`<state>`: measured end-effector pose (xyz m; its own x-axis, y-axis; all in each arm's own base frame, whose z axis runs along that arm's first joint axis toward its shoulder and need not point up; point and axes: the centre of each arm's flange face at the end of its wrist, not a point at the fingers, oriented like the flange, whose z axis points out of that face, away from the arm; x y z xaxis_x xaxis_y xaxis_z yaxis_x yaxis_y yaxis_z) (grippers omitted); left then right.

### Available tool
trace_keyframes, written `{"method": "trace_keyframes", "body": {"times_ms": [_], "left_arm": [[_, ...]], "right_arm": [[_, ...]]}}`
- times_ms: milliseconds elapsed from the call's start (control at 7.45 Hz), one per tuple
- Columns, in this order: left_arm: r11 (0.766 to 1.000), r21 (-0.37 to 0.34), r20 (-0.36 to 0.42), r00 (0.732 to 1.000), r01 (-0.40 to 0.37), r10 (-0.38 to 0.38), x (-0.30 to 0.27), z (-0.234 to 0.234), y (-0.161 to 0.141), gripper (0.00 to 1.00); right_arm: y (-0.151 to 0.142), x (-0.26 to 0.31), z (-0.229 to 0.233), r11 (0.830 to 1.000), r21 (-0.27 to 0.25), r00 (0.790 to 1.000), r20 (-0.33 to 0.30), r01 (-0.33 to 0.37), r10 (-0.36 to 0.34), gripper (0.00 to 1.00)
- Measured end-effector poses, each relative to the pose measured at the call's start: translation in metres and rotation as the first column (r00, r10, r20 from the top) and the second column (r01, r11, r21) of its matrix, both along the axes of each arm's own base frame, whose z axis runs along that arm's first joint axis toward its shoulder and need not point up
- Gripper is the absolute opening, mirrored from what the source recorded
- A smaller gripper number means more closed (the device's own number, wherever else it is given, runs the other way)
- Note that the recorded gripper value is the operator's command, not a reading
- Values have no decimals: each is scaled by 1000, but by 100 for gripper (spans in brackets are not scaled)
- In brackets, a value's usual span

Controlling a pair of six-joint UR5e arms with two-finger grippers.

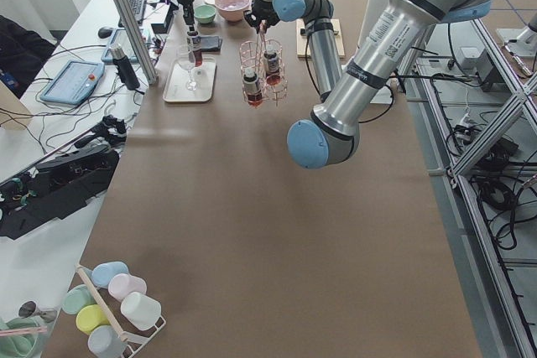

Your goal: Take tea from basket to plate

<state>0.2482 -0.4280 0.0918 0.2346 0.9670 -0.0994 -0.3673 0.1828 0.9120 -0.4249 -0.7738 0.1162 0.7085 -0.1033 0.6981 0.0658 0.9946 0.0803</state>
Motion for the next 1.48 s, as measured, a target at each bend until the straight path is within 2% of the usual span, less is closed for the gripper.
{"method": "trace_keyframes", "body": {"times_ms": [134,269,403,806,940,1208,1477], "left_arm": [[1000,11,23,1000,0,0,-24,21,-12,0],[1000,18,53,999,8,-9,-48,46,-27,0],[999,32,98,995,13,-16,-69,75,-44,0],[995,93,235,971,30,-51,-152,159,-99,0],[995,89,260,964,42,-64,-172,177,-112,0],[997,59,307,949,55,-70,-205,222,-145,0],[995,57,334,937,84,-98,-246,262,-179,0]], "right_arm": [[-1,-5,4,1000,10,1000,4,4,-4,26],[-1,-9,7,1000,14,1000,6,7,-7,51],[0,-14,8,1000,16,1000,6,14,-14,99],[3,3,-9,999,31,1000,17,22,-22,100],[12,16,-17,999,31,999,13,28,-29,100],[44,54,0,999,21,1000,0,30,-30,100],[89,111,49,999,19,999,-23,40,-40,100]]}}
